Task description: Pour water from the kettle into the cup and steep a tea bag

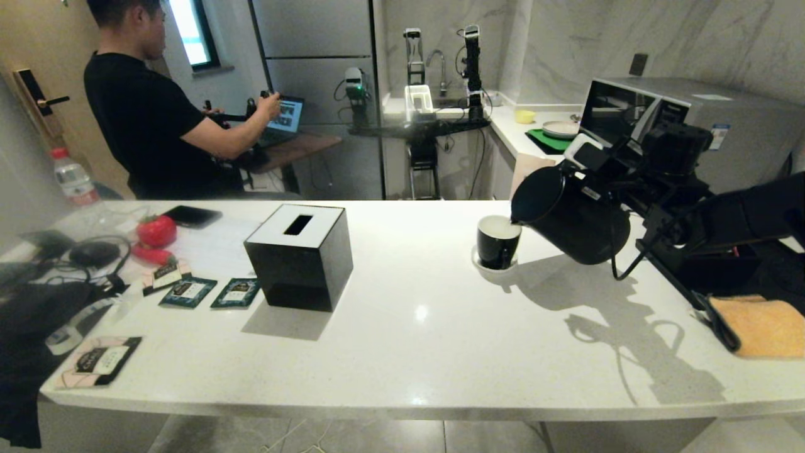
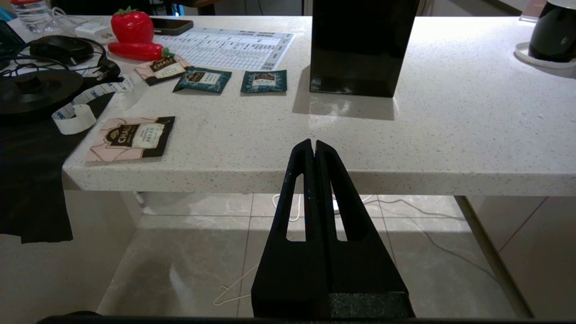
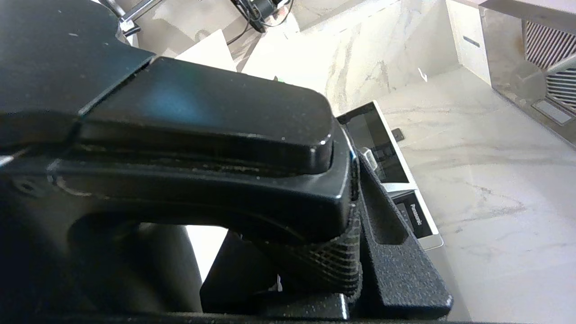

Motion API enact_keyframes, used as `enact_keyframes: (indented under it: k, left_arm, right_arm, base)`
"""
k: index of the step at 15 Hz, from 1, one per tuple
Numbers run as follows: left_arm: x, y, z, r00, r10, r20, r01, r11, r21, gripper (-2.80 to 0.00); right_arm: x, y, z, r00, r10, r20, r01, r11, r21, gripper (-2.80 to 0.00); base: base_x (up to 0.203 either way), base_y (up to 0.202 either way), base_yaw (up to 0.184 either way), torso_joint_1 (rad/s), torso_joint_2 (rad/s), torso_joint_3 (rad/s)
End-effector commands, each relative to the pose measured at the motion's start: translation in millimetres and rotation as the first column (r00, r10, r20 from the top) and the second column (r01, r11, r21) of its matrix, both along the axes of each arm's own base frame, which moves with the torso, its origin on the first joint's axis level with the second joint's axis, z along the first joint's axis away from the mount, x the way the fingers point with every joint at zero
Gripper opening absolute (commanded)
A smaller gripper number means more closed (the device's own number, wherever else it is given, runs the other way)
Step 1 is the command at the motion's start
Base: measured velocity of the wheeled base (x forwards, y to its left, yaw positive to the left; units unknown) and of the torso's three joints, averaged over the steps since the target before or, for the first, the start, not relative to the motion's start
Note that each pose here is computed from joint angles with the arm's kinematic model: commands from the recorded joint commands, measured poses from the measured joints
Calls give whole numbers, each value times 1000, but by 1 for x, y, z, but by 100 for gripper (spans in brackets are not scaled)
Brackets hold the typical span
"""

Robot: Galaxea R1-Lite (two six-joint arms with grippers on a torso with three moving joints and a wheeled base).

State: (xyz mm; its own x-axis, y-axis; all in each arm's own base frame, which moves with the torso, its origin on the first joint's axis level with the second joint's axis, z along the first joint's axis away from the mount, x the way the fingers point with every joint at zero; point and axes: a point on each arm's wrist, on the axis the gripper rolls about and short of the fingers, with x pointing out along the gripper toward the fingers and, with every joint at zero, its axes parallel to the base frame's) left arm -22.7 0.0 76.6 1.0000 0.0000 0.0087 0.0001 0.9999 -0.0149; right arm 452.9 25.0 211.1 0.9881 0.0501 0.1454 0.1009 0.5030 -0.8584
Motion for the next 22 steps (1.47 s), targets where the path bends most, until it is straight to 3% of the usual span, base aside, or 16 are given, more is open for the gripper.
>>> enact_keyframes:
  k: [1,6,22]
  left_arm:
    - [0,0,0,1000,0,0,0,1000,0,-280]
    - [0,0,0,1000,0,0,0,1000,0,-280]
    - [0,0,0,1000,0,0,0,1000,0,-280]
  right_arm:
    - [0,0,0,1000,-1,5,1,1000,-7,-280]
    - [0,-1,2,1000,-7,12,7,999,-34,-280]
    - [0,0,1,1000,-5,11,6,999,-33,-280]
  base:
    - [0,0,0,0,0,0]
    - [0,0,0,0,0,0]
    - [0,0,0,0,0,0]
